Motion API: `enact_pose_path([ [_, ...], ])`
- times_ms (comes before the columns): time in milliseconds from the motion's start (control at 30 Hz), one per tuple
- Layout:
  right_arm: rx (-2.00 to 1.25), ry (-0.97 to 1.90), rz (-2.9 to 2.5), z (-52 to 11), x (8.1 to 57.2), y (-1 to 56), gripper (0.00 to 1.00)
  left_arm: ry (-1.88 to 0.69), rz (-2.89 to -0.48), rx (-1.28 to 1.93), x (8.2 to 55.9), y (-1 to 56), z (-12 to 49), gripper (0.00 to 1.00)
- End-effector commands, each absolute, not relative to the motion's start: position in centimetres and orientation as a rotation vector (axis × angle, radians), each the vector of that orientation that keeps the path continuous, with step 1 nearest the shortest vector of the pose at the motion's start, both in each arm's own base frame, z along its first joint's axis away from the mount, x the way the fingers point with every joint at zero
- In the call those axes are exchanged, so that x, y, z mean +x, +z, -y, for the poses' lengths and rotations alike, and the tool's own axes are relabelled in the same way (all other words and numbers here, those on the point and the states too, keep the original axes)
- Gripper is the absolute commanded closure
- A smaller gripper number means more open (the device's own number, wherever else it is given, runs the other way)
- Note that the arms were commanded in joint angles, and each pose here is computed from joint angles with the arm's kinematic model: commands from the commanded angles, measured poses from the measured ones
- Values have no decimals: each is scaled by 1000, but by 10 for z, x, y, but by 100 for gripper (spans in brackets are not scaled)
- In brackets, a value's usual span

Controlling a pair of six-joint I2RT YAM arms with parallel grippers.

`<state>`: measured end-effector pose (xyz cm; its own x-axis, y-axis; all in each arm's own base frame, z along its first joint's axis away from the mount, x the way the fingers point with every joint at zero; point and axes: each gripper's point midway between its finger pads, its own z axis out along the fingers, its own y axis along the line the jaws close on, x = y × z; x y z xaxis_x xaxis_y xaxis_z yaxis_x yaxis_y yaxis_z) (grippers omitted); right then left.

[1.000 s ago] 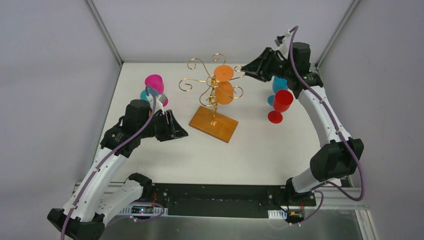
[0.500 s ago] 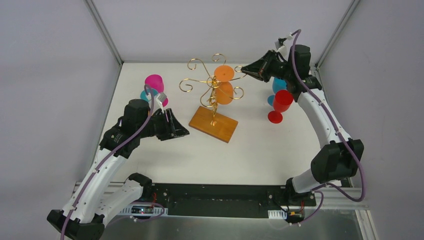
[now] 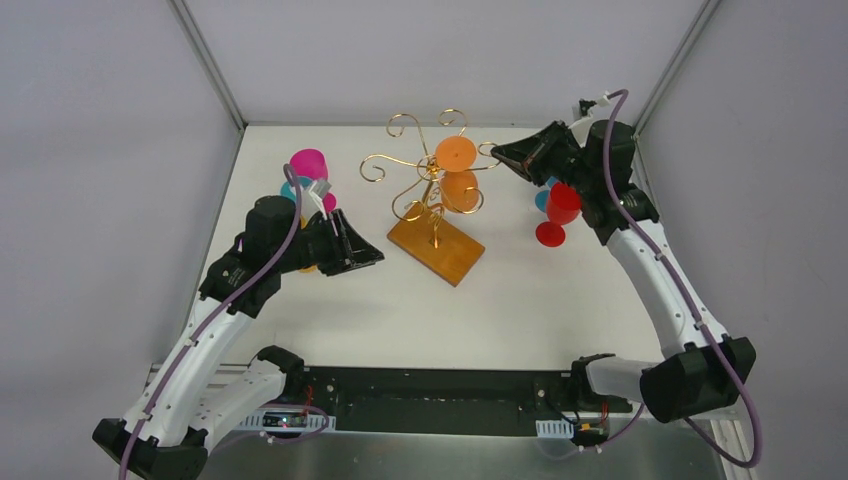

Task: Take the wine glass off the wine glass rack
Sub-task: Adjust the wine rack at the center of the board.

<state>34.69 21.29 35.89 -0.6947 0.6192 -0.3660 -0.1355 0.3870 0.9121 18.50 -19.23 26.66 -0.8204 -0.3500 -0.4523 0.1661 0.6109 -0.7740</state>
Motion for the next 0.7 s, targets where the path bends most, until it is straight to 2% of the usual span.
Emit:
enact_pose_path([
  [0,480,1305,-1841,-204,336,379,100,-1273,-2129,-126,186,307,202,64],
  [400,640,1233,-1788,-191,334,372,100,-1469,-2042,-69,192,357,243,64],
  [667,667,1242,-1769,-193,334,376,100,-1470,-2055,-36,211,369,268,65],
])
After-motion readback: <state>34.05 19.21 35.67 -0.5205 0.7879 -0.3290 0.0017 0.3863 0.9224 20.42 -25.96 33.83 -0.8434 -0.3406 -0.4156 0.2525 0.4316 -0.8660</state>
